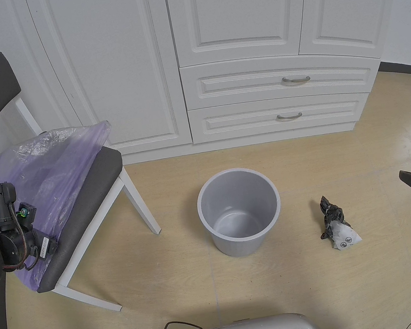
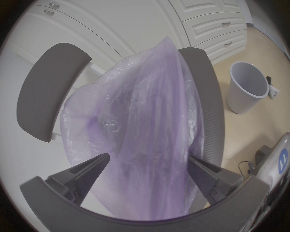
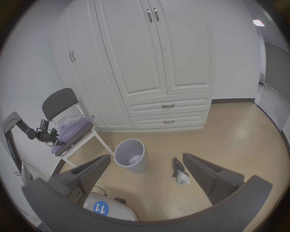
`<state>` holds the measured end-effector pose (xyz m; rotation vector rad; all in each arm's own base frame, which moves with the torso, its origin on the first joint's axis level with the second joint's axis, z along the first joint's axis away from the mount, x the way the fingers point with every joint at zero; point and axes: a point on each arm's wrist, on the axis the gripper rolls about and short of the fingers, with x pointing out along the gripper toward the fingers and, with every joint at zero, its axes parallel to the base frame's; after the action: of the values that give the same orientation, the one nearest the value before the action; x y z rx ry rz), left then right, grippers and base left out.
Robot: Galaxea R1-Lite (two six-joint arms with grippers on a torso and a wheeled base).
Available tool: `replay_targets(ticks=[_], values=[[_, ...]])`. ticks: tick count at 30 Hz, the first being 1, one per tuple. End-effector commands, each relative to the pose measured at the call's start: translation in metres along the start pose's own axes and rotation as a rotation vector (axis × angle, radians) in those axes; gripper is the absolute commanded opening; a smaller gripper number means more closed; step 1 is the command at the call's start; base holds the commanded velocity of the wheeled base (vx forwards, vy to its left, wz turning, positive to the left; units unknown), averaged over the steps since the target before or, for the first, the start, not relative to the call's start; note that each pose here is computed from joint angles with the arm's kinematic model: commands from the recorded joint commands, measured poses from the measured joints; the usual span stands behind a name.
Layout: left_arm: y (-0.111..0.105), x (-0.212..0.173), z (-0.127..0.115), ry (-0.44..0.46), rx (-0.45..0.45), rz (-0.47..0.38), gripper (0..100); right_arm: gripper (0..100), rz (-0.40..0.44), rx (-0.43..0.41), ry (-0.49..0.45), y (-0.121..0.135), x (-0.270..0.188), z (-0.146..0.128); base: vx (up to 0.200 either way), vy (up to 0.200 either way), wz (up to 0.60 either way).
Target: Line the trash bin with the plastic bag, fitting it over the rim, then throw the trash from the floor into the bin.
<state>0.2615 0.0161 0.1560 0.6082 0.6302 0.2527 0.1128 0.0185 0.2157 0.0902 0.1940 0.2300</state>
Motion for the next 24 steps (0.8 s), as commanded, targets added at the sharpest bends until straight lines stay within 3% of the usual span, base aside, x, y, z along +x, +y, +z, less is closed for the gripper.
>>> replay_targets(ticks=[1, 8, 15, 20, 24], values=[[0.004, 0.003, 0.007, -0.011, -0.013, 0.048, 100, 100, -0.017, 0.004, 0.004, -0.003, 0.002, 0.000, 0.000, 0.000, 0.00], [0.023, -0.017, 0.018, -0.091, -0.023, 0.113, 100, 100, -0.022, 0.006, 0.011, -0.004, 0.006, 0.001, 0.000, 0.000, 0.00], [0.035, -0.018, 0.019, -0.088, 0.012, 0.153, 100, 100, -0.022, 0.006, 0.011, -0.004, 0.010, 0.005, 0.000, 0.000, 0.00], [0.034, -0.016, 0.015, -0.070, 0.056, 0.154, 100, 100, -0.022, 0.005, 0.010, -0.004, 0.010, 0.005, 0.000, 0.000, 0.00], [0.022, -0.005, 0.012, -0.042, 0.108, 0.112, 100, 100, -0.023, 0.006, 0.013, -0.004, 0.011, 0.005, 0.000, 0.000, 0.00]])
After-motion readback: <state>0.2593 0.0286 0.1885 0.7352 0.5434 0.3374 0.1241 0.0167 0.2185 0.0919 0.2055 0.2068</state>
